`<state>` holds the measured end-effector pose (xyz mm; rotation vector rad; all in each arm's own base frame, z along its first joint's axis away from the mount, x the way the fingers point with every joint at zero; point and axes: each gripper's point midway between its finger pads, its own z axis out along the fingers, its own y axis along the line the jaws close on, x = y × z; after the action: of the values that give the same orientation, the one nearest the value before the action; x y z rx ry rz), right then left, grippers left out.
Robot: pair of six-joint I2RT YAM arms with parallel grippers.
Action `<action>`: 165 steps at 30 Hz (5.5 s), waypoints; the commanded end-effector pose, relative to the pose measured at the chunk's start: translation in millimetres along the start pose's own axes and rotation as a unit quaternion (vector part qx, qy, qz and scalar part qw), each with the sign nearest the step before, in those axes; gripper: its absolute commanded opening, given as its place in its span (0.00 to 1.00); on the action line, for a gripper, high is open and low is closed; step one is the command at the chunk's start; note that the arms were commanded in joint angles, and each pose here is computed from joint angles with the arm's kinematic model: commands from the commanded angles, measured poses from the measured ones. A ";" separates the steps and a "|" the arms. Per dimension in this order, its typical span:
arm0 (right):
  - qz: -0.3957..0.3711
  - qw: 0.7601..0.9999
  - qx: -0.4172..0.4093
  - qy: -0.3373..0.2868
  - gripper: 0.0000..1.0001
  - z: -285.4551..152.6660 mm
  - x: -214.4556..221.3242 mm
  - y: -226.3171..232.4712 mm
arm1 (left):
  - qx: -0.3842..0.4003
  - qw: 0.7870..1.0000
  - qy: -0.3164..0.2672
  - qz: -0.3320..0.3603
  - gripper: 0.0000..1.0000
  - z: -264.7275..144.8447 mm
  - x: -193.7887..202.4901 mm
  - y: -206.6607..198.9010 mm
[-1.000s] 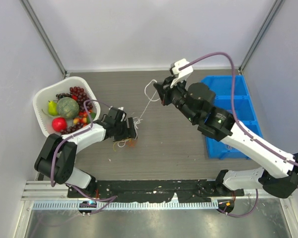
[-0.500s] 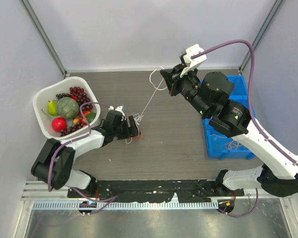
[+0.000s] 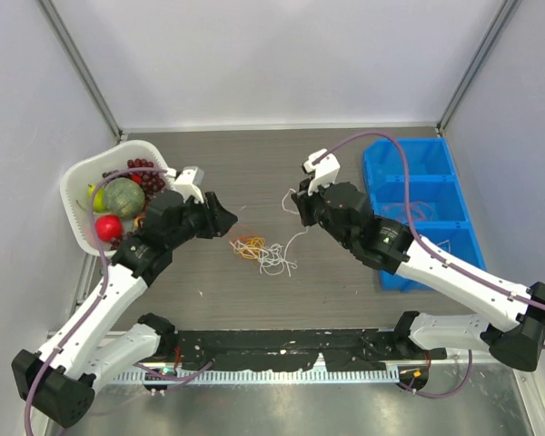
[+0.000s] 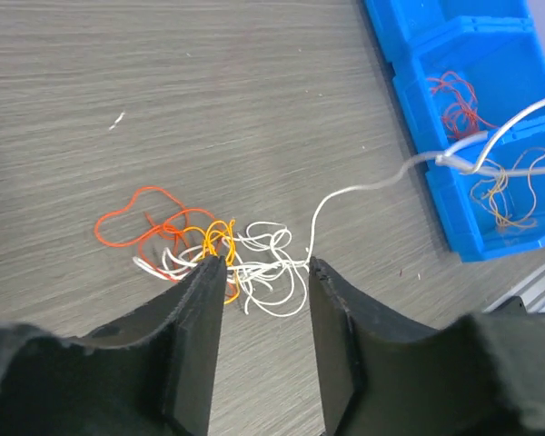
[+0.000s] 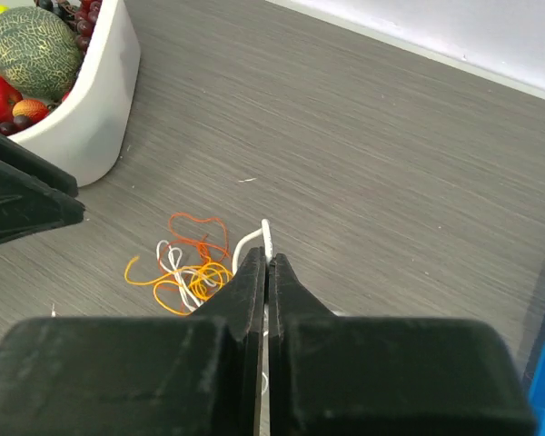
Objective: Untangle the cables
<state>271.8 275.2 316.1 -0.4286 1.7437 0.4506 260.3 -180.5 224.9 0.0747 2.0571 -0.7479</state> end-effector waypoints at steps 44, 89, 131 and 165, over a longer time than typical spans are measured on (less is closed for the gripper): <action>0.060 0.997 -0.034 -0.020 0.07 -21.4 -5.5 7.3 | -0.051 0.986 0.141 -0.066 0.00 26.7 78.8 20.1; 0.013 0.994 -0.111 0.010 0.80 26.3 70.6 56.6 | 0.247 0.930 -0.272 -0.030 0.00 -211.3 -247.7 -199.7; 0.086 0.892 -0.443 -0.028 0.69 -7.9 31.0 172.8 | 0.295 0.933 -0.191 -0.080 0.00 -166.2 -207.4 -201.4; 0.057 0.888 -0.455 -0.028 0.68 -3.1 32.4 171.9 | 0.313 0.928 -0.185 -0.080 0.00 -177.3 -203.9 -207.0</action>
<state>210.0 392.5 255.8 -0.8998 1.6077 1.1191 194.2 -212.2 534.3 0.0759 1.4954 -1.3560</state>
